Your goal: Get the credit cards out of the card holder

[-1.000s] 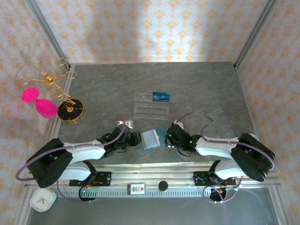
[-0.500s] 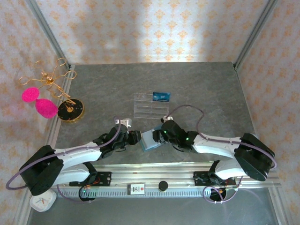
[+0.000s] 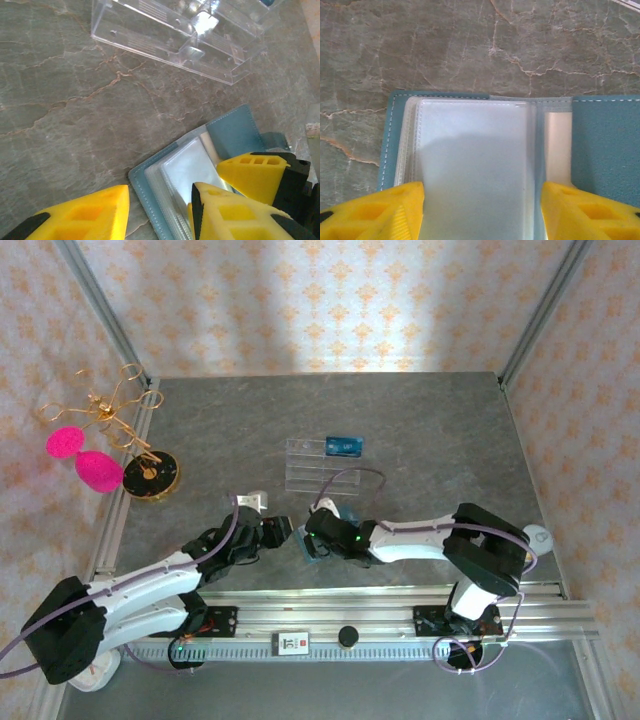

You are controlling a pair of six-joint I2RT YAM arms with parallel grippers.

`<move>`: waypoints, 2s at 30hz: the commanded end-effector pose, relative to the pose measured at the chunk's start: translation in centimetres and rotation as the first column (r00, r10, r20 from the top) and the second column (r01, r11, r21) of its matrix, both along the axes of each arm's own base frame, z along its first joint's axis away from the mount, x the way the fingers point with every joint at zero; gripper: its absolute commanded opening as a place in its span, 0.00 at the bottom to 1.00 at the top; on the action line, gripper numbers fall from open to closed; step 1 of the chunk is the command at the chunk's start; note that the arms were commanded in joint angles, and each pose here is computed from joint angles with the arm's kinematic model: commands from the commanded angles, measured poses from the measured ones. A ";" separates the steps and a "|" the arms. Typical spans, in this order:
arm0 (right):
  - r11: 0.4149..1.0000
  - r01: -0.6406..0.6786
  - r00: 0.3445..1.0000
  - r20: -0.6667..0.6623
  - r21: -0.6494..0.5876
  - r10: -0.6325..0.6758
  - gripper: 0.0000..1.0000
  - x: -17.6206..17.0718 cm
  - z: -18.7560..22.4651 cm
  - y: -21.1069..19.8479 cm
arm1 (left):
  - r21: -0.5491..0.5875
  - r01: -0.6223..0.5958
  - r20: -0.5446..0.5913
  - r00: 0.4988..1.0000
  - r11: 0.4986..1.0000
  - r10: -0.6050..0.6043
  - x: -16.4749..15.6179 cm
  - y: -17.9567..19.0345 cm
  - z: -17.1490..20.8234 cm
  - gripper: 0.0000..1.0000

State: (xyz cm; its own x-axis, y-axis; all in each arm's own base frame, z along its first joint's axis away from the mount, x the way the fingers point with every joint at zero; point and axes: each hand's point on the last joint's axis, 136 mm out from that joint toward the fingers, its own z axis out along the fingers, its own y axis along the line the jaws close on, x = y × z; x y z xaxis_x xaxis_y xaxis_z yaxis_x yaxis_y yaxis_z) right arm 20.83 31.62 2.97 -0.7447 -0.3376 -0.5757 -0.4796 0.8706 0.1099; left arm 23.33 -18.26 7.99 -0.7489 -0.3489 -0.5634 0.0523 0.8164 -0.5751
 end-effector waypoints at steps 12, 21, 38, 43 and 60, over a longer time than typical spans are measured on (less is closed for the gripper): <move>0.978 0.046 0.997 -0.051 -0.204 -0.057 0.53 -1.4 -4.2 -2.4 | 0.013 0.001 -0.042 0.999 1.000 0.000 -0.9 0.7 -1.4 0.39; 0.992 0.104 0.991 -0.081 -0.065 -0.109 0.19 -1.7 -3.1 -1.2 | -0.055 0.060 -0.048 0.997 0.997 -0.063 -1.3 -0.9 -1.4 0.39; 0.950 0.233 0.955 -0.236 0.210 -0.182 0.01 -2.0 -2.0 -1.3 | -0.029 0.073 -0.089 0.993 0.997 -0.076 -0.9 -2.3 -3.5 0.23; 0.951 0.233 0.954 -0.240 0.204 -0.182 0.00 -2.1 -2.3 -1.4 | -0.020 0.103 -0.088 0.991 0.995 -0.104 -0.9 -3.1 -3.6 0.23; 0.940 0.243 0.953 -0.238 0.241 -0.185 0.25 -2.1 -1.5 -1.6 | 0.070 0.157 -0.093 0.984 0.985 -0.151 -0.2 -5.1 -3.6 0.33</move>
